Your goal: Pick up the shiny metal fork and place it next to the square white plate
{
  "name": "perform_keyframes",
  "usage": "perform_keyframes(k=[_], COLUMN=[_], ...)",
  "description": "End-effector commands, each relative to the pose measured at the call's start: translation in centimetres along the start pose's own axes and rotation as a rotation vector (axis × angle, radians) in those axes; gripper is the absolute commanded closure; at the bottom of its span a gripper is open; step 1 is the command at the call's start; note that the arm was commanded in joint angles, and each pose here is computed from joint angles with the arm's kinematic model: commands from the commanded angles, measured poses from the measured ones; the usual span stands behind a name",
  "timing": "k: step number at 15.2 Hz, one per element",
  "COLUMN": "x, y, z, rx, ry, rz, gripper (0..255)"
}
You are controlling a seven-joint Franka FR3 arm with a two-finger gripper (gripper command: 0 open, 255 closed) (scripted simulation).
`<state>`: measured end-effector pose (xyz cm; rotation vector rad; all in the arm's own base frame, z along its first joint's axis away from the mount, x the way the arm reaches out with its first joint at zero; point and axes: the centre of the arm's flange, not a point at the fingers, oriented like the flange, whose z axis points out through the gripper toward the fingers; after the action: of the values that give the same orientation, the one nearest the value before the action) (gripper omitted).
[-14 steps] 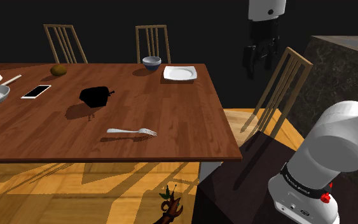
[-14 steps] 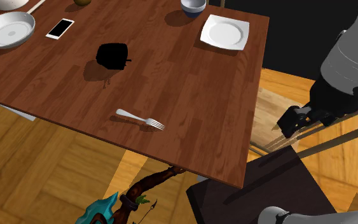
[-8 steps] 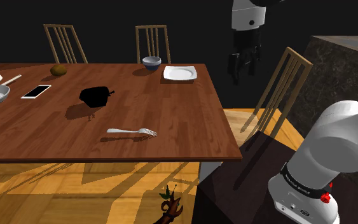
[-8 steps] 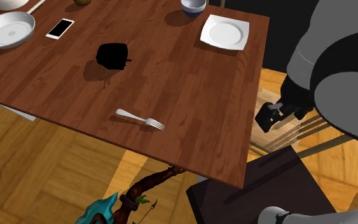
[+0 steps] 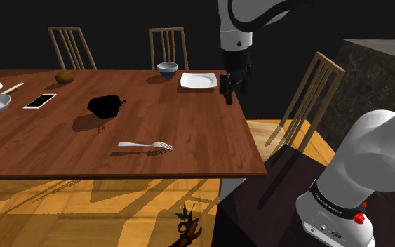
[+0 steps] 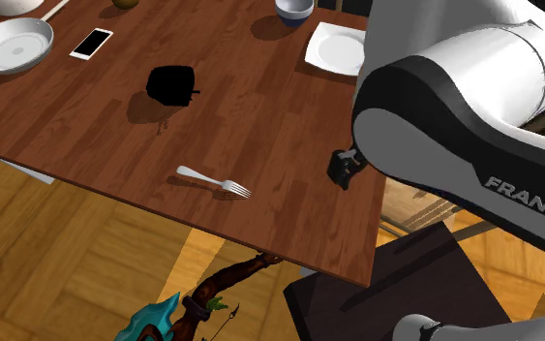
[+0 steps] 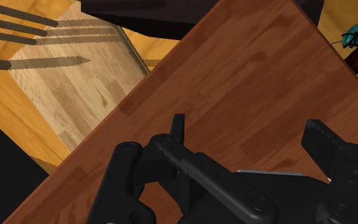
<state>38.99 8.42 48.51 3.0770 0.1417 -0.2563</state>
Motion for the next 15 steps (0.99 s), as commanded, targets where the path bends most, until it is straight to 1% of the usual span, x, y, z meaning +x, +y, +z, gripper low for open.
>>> perform_keyframes(k=[1, 15], x=[2.1, 14.3], y=[-1.3, -13.1], z=[1.0, 6.6], rx=[0.007, 0.048], ry=[0.004, 0.025], rz=[-0.034, -0.264], gripper=[0, 0])
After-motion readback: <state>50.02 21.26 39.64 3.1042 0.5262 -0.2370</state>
